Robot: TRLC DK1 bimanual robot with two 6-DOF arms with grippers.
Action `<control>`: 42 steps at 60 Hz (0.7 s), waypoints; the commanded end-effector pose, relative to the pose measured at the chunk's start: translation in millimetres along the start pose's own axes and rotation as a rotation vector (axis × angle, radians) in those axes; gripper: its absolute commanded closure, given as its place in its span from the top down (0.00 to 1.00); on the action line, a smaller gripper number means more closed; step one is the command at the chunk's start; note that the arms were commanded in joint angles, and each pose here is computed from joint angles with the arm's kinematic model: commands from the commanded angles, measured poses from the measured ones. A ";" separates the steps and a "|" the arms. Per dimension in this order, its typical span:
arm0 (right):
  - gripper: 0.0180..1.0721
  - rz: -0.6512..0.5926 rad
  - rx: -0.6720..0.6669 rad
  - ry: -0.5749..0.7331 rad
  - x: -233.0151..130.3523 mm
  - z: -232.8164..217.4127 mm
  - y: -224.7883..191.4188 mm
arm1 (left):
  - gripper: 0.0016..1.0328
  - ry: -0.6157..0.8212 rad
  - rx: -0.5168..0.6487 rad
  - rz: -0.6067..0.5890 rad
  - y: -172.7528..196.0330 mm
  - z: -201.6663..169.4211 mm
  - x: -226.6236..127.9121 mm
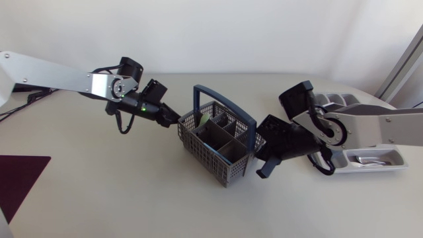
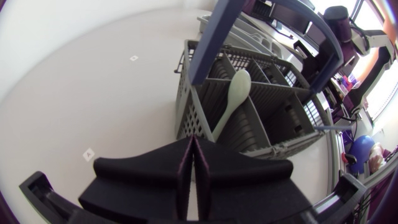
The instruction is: Sort the cutlery from the basket into the organizer compartments.
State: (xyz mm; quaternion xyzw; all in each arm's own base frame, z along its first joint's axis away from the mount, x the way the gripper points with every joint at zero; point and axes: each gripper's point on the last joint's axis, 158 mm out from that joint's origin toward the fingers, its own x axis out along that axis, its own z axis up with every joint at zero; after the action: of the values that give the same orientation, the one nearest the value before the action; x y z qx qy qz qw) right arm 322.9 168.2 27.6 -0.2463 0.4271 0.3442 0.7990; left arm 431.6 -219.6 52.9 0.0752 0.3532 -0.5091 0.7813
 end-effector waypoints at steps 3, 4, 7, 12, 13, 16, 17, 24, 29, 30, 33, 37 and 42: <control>0.06 -0.029 0.021 -0.088 5.5 40.5 -15.9 | 0.03 0.015 0.023 -0.073 -38.5 -19.2 -11.5; 0.06 -0.031 0.023 -0.092 7.1 42.6 -17.2 | 0.03 0.014 0.026 -0.071 -39.6 -21.4 -14.1; 0.06 -0.037 0.032 -0.106 11.0 50.9 -21.9 | 0.03 0.016 0.019 -0.063 -41.6 -30.7 -22.6; 0.06 -0.036 0.040 -0.110 20.5 60.9 -28.0 | 0.03 0.019 0.020 -0.051 -46.4 -44.2 -34.1; 0.06 -0.036 0.043 -0.110 22.5 62.4 -29.1 | 0.03 0.020 0.021 -0.050 -47.5 -46.3 -35.5; 0.06 -0.033 0.047 -0.112 27.1 68.0 -30.3 | 0.03 0.019 0.011 -0.038 -45.8 -51.9 -41.8; 0.06 -0.033 0.048 -0.114 28.4 69.9 -30.7 | 0.03 0.018 0.008 -0.034 -45.4 -53.6 -43.8; 0.06 -0.036 0.060 -0.133 34.4 81.7 -34.2 | 0.03 0.017 -0.008 -0.020 -45.9 -62.0 -52.0; 0.06 -0.034 0.062 -0.131 38.0 83.7 -35.0 | 0.03 0.018 -0.005 -0.020 -49.9 -65.7 -54.5; 0.06 -0.036 0.065 -0.133 37.9 83.8 -35.8 | 0.03 0.018 -0.002 -0.020 -50.6 -66.0 -54.8; 0.06 -0.036 0.066 -0.133 38.9 82.8 -35.5 | 0.03 0.016 -0.001 -0.018 -50.8 -66.0 -55.8; 0.06 -0.035 0.070 -0.127 40.0 78.5 -35.2 | 0.03 0.015 -0.001 -0.016 -50.4 -65.7 -56.4; 0.06 -0.045 0.073 -0.131 36.1 73.2 -37.8 | 0.03 0.013 -0.001 -0.012 -48.7 -65.0 -57.0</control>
State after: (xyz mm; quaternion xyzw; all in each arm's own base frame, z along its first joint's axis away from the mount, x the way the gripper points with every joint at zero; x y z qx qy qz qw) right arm 408.2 198.3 38.6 -0.2139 0.3856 0.3152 0.8404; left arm 356.4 -165.9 53.5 0.0795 0.3619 -0.4980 0.7841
